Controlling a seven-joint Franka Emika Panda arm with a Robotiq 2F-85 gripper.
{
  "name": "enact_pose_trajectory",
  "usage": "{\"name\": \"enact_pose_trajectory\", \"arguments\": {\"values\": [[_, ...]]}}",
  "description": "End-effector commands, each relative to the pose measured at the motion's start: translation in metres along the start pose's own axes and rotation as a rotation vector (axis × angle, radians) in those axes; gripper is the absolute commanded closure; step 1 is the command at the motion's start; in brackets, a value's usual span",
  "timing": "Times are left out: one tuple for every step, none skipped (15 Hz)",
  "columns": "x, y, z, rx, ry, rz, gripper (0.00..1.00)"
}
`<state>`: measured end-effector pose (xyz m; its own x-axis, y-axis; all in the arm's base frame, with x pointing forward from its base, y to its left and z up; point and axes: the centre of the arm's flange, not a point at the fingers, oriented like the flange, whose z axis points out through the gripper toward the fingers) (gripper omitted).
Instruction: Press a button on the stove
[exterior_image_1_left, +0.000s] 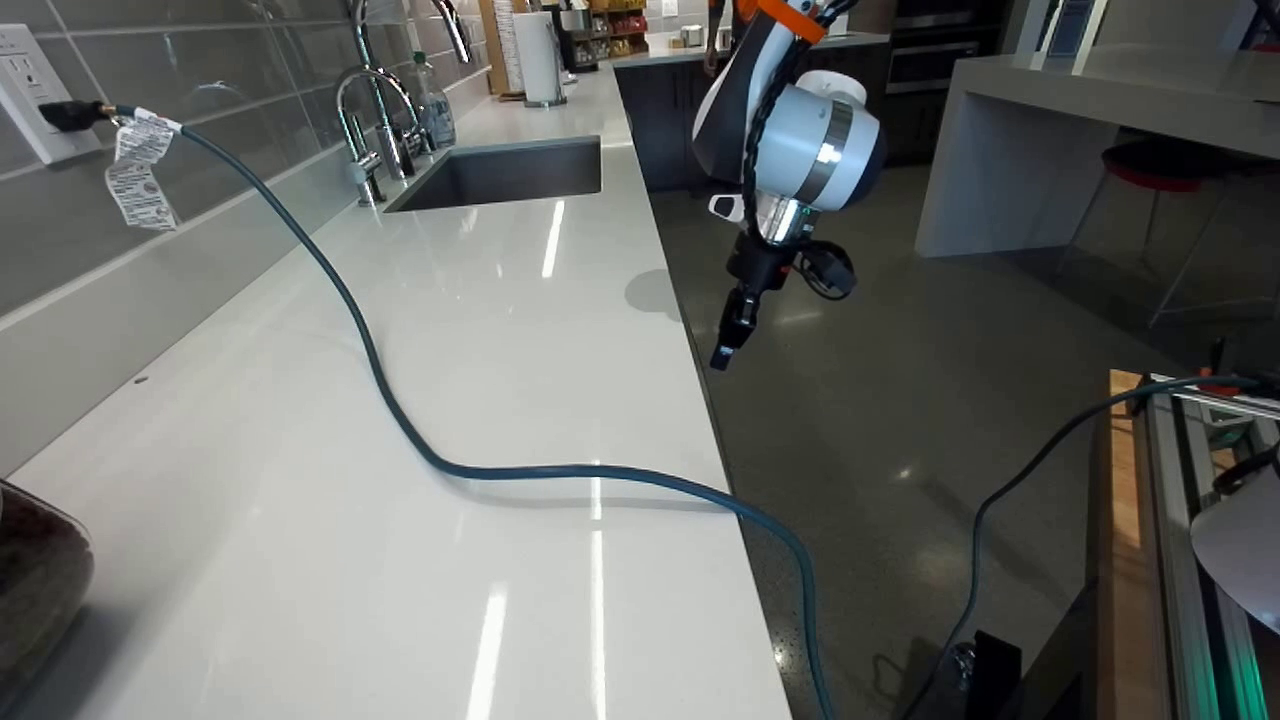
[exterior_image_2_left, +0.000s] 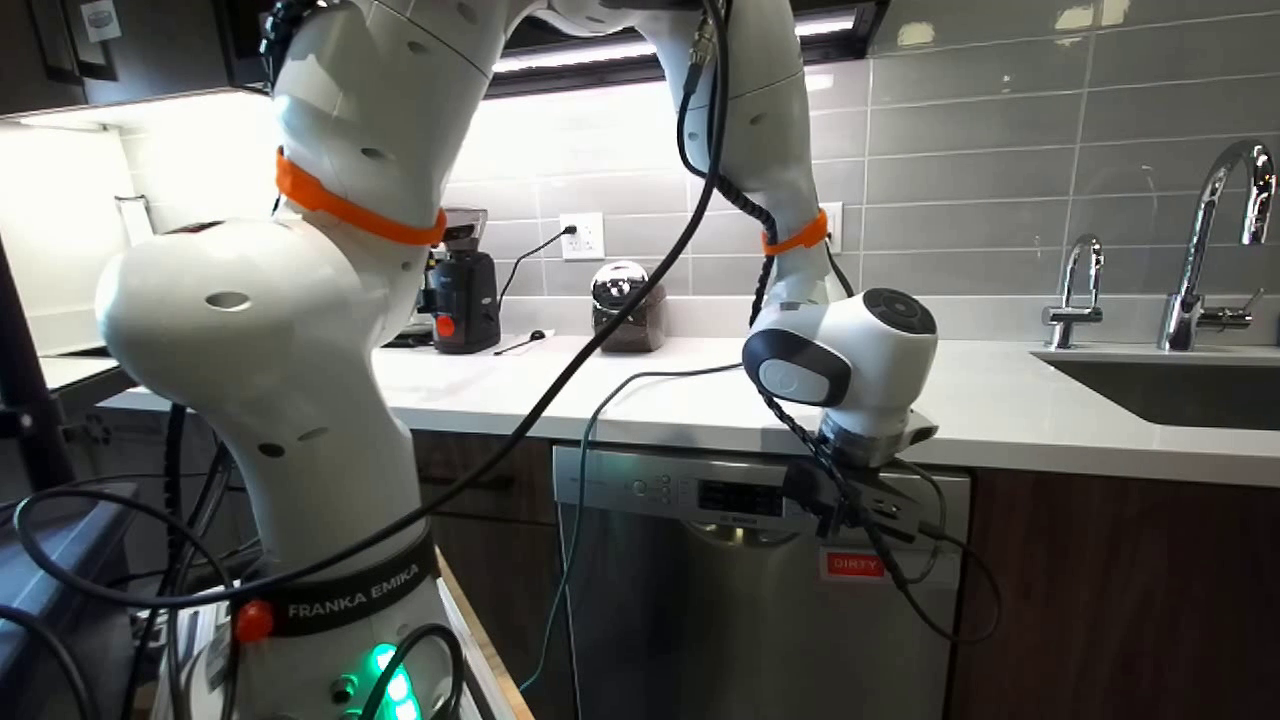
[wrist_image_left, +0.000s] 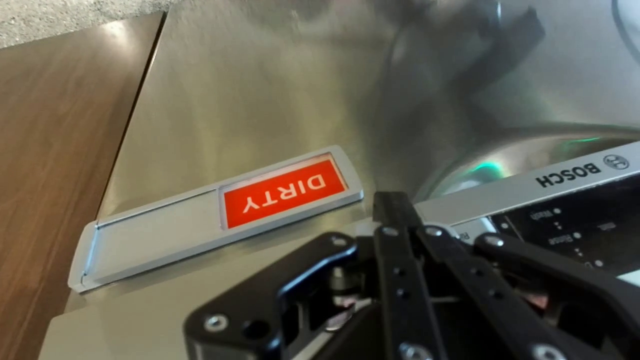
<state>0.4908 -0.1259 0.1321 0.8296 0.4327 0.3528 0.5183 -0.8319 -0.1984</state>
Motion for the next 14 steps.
{"name": "enact_pose_trajectory", "arguments": {"values": [[-0.0014, 0.0009, 0.0076, -0.002, 0.022, -0.007, 1.00], [-0.0010, 0.0007, 0.0077, 0.000, 0.022, -0.007, 1.00], [-0.0008, 0.0006, 0.0078, 0.001, 0.024, -0.008, 1.00], [-0.0005, 0.0003, 0.0078, 0.002, 0.024, -0.009, 1.00], [-0.0003, 0.0000, 0.0079, 0.002, 0.024, -0.011, 1.00], [0.0000, -0.0002, 0.0080, 0.002, 0.025, -0.012, 1.00], [0.0004, -0.0002, 0.0082, 0.001, 0.027, -0.013, 1.00], [0.0006, -0.0001, 0.0081, 0.001, 0.027, -0.013, 1.00], [0.0010, -0.0001, 0.0079, 0.001, 0.030, -0.014, 1.00], [0.0014, -0.0002, 0.0076, 0.001, 0.031, -0.016, 1.00], [0.0017, -0.0002, 0.0074, 0.001, 0.033, -0.017, 1.00], [0.0022, -0.0001, 0.0072, 0.001, 0.035, -0.018, 1.00], [0.0026, 0.0001, 0.0070, 0.001, 0.036, -0.019, 1.00], [0.0028, 0.0002, 0.0068, 0.001, 0.038, -0.020, 1.00]]}}
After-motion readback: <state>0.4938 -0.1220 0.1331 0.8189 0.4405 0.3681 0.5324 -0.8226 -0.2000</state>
